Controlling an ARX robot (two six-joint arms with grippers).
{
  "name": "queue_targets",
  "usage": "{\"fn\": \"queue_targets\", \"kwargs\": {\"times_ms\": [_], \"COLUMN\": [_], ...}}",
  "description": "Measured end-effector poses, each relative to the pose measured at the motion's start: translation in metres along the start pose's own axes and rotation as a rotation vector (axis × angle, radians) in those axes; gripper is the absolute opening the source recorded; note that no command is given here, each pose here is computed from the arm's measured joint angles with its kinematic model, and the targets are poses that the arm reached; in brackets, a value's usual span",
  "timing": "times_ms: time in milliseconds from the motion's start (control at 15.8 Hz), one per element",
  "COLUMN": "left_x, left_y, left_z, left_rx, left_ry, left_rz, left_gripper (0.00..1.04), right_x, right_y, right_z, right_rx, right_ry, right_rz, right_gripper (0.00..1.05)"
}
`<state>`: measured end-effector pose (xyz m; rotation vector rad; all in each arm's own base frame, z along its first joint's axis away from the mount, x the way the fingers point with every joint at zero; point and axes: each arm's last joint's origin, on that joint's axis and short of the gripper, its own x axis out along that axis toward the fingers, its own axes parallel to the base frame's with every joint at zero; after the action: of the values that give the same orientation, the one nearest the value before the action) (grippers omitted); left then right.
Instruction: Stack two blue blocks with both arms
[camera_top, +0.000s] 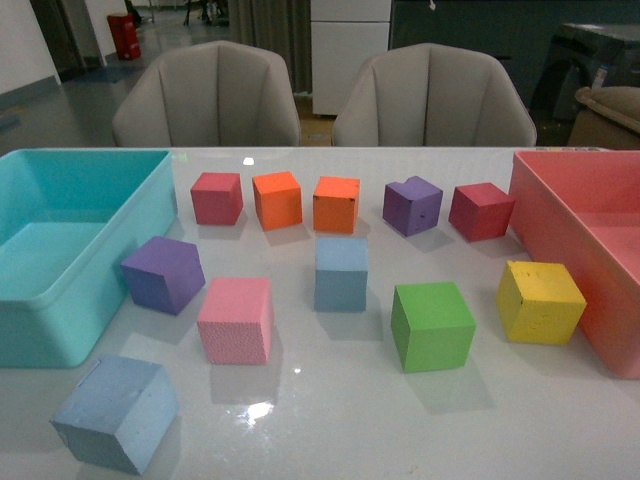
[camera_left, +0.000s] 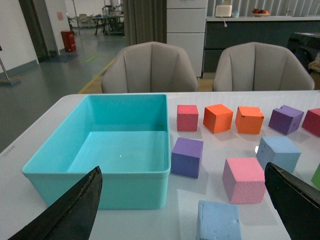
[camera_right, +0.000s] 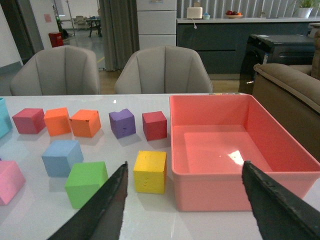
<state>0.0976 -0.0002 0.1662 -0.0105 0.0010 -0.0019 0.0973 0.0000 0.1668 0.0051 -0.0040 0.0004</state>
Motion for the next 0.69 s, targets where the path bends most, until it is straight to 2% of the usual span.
{"fn": "queue_targets", "kwargs": {"times_ms": [126,189,253,379,568,695], "left_x": [0.000,0.000,0.000,0.002,0.007,0.017], "left_y": [0.000,0.000,0.000,-0.004,-0.004,-0.004], "left_z": [0.000,0.000,0.000,-0.002,0.002,0.005], "left_rx": [0.000,0.000,0.000,0.013,0.013,0.006], "left_ry": [0.000,0.000,0.000,0.171,0.147,0.136], "left_rz": [0.000,0.000,0.000,0.120,0.155,0.129], "left_gripper": [0.98,0.98,0.98,0.98,0.98,0.98], "right_x": [0.000,0.000,0.000,0.000,0.000,0.000], "right_y": [0.000,0.000,0.000,0.000,0.000,0.000], "right_z": [0.000,0.000,0.000,0.000,0.000,0.000], "right_rx": [0.000,0.000,0.000,0.000,0.000,0.000], "right_ry": [0.000,0.000,0.000,0.000,0.001,0.000], "right_rz": [0.000,0.000,0.000,-0.001,-0.001,0.000], "right_gripper": [0.94,1.00,0.97,0.98,0.98,0.98]}}
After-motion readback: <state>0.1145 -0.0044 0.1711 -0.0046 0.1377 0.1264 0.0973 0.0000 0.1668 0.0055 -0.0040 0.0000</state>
